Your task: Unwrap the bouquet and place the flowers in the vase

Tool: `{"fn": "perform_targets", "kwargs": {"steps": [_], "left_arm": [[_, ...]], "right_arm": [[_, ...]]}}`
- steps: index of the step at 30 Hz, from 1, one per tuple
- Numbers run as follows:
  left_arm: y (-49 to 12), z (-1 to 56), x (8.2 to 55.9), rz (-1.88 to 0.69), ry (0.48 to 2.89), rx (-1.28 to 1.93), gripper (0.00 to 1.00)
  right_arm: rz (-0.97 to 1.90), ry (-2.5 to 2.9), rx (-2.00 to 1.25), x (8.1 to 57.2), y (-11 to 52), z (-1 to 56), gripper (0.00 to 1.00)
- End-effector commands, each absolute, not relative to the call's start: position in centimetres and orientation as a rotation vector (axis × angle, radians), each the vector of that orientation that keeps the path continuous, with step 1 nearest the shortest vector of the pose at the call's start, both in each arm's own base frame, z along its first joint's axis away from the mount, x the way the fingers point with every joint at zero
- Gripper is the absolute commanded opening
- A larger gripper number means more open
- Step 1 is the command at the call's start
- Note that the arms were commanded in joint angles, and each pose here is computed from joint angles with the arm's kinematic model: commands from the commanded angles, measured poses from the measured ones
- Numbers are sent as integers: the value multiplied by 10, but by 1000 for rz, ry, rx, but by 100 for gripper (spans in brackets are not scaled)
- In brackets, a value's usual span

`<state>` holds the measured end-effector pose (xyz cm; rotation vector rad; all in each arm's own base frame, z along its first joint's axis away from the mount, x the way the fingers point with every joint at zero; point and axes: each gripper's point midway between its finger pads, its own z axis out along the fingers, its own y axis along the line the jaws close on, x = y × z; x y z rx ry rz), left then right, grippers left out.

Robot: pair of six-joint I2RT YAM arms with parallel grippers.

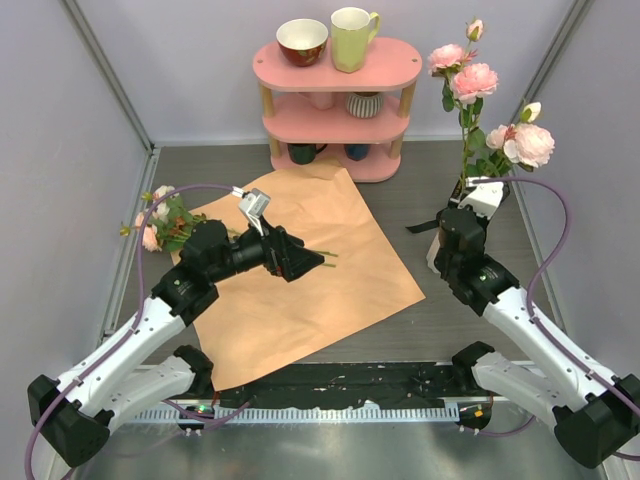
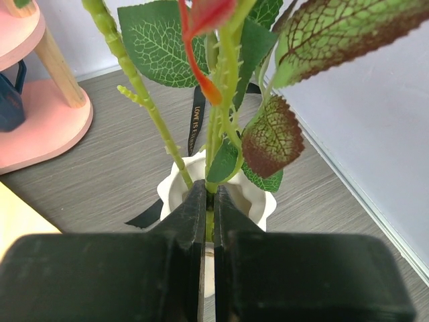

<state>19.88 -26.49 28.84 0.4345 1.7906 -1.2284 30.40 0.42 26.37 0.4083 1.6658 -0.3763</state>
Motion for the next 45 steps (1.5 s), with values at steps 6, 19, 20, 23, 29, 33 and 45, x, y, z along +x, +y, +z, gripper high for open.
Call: {"fn": "perform_targets", "kwargs": {"steps": [6,19,20,23,29,33,45], "left_arm": [[-268,300,197,-1253,1739,459,97],[-270,297,199,-1249,1750,456,97],[-269,297,200,-1244,1751,450,97],[-268,295,202,-1232,1761,443,97],[-268,288,206,-1206,1783,425,97],[-268,286,212,-1190,1796,407,97],[-179,230,281,-714,1994,-252,99]], "right_arm": [[-300,1581,502,298,-1,290,13],[-219,1612,473,288,5,303,40],[-211,1616,471,287,5,304,47],[-164,1633,445,282,10,309,54],[-88,1695,399,265,15,316,62],[-3,1697,372,250,19,337,68],[606,1698,-215,212,134,366,69]]}}
